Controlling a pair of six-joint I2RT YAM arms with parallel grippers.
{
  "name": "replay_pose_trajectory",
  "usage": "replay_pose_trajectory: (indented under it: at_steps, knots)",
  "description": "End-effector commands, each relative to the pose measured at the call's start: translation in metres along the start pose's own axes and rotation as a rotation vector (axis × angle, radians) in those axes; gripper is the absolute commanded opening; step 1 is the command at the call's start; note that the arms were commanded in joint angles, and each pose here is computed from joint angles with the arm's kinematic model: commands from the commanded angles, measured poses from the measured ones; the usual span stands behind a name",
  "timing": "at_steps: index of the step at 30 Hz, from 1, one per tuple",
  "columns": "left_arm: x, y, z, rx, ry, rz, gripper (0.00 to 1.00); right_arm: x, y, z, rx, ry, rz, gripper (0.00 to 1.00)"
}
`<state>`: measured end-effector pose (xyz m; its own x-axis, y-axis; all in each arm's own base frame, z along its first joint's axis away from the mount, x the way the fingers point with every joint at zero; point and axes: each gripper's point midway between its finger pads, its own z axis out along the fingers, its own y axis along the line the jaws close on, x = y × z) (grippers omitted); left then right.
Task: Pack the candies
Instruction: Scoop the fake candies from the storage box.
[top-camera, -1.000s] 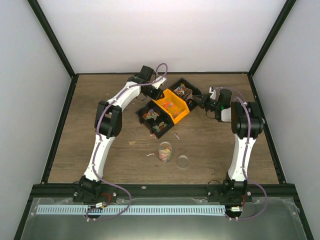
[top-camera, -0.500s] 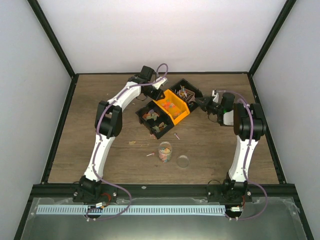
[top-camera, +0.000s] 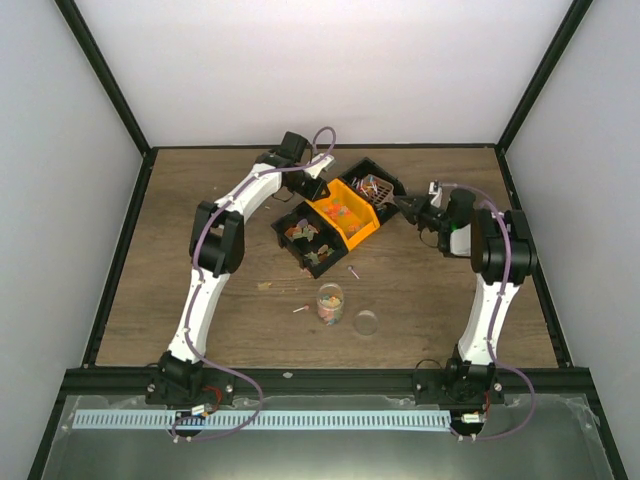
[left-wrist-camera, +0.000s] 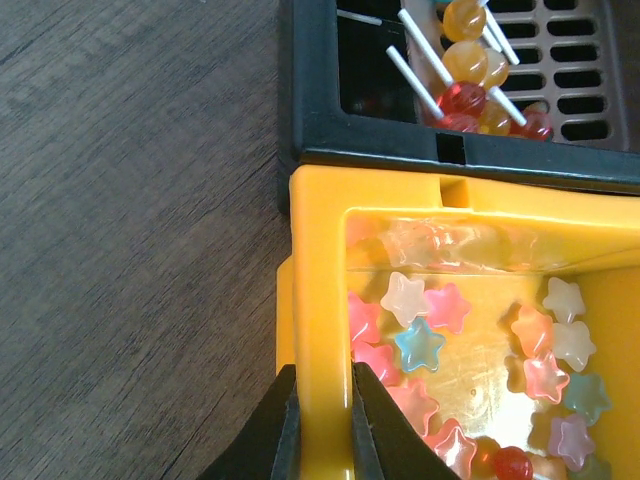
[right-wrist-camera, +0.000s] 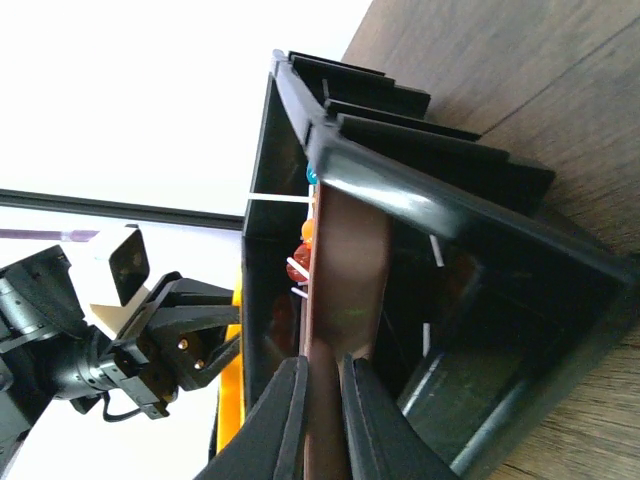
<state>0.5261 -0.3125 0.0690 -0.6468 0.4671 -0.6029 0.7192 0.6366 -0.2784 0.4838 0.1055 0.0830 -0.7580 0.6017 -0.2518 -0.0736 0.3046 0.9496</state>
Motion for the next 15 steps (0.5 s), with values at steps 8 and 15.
replay_pose_trajectory:
  at_steps: [8,15]
  knots:
    - [0.026,0.003,0.026,0.002,0.055,-0.032,0.04,0.023,0.076,-0.002,-0.175,0.196,-0.084,0.01]
    - [0.028,0.006,0.028,0.004,0.056,-0.040,0.04,0.016,0.099,-0.006,-0.180,0.185,-0.107,0.01]
